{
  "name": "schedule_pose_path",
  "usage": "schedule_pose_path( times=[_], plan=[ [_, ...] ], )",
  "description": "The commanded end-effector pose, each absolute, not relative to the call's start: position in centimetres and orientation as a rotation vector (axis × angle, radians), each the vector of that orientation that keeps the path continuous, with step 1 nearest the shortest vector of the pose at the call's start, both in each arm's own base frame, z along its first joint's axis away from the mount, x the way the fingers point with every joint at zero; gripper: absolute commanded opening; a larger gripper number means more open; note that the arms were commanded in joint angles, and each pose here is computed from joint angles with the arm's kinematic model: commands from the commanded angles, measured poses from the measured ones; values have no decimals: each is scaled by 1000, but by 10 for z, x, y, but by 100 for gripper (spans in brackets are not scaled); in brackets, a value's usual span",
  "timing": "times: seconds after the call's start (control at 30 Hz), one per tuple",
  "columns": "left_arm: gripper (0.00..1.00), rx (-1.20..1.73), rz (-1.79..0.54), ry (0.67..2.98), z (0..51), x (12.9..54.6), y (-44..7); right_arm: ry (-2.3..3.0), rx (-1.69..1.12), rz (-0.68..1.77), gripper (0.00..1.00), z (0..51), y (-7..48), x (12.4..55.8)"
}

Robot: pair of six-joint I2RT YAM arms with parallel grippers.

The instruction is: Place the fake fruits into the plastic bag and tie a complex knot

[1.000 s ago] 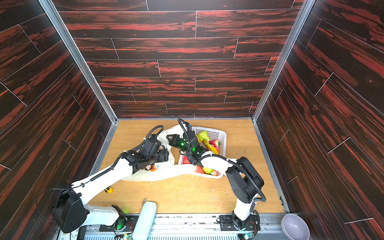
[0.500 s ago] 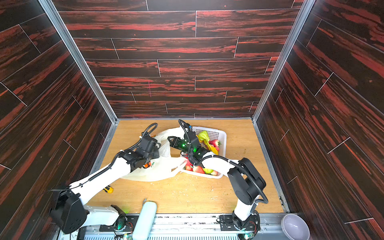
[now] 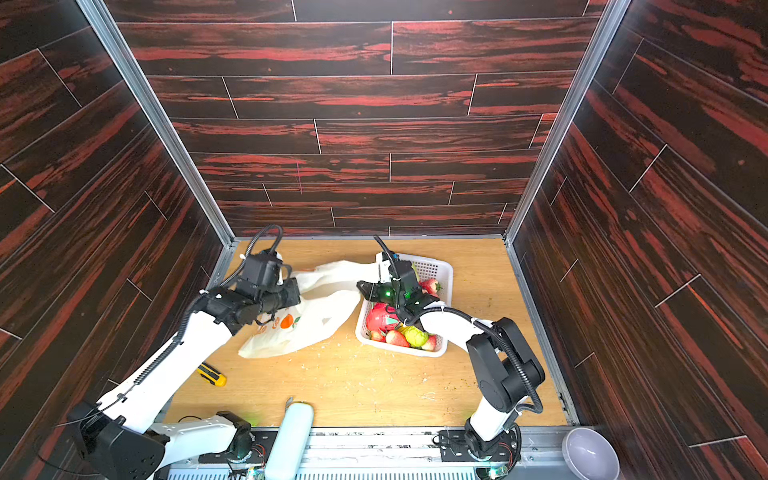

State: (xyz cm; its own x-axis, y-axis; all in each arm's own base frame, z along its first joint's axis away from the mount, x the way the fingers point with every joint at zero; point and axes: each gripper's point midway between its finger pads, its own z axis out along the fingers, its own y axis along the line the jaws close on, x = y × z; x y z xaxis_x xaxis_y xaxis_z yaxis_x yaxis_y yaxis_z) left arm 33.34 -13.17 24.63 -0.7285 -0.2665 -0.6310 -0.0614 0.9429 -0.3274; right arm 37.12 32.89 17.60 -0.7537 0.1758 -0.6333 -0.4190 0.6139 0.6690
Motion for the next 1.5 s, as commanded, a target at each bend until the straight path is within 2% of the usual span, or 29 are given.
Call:
schedule_pose_path(
  times=[0.0, 0.1, 0.23, 0.3, 0.47, 0.57, 0.7, 1.0, 1.07, 1.17, 1.23, 1.3, 1.47],
  plan=[
    [0, -242, -414, 2432, 244, 330, -137, 2043, -367, 1143, 53, 207, 328, 352],
    [0, -263, -461, 2443, 243, 335, -143, 1999, -449, 1131, 67, 212, 319, 333],
    [0, -317, -555, 2432, 243, 342, -150, 1931, -406, 1098, 82, 210, 284, 312],
    [0, -342, -584, 2425, 243, 346, -151, 1915, -413, 1084, 85, 209, 271, 303],
    [0, -349, -621, 2427, 243, 349, -153, 1873, -578, 981, 87, 206, 255, 282],
    [0, -288, -690, 2434, 244, 347, -163, 1769, -672, 949, 89, 221, 253, 272],
    [0, -233, -710, 2441, 242, 345, -168, 1662, -781, 965, 90, 246, 269, 276],
    [0, -27, -688, 2429, 248, 330, -169, 1586, -745, 844, 88, 295, 281, 345],
    [0, 36, -685, 2422, 249, 325, -170, 1594, -694, 871, 82, 310, 276, 362],
    [0, 120, -700, 2414, 248, 317, -173, 1663, -589, 896, 67, 321, 268, 391],
    [0, 142, -695, 2417, 246, 314, -172, 1721, -518, 946, 64, 324, 263, 405],
    [0, 119, -686, 2418, 245, 314, -170, 1763, -495, 972, 64, 324, 262, 409],
    [0, -86, -751, 2385, 254, 332, -170, 1861, -541, 925, 73, 293, 253, 390]
  ],
)
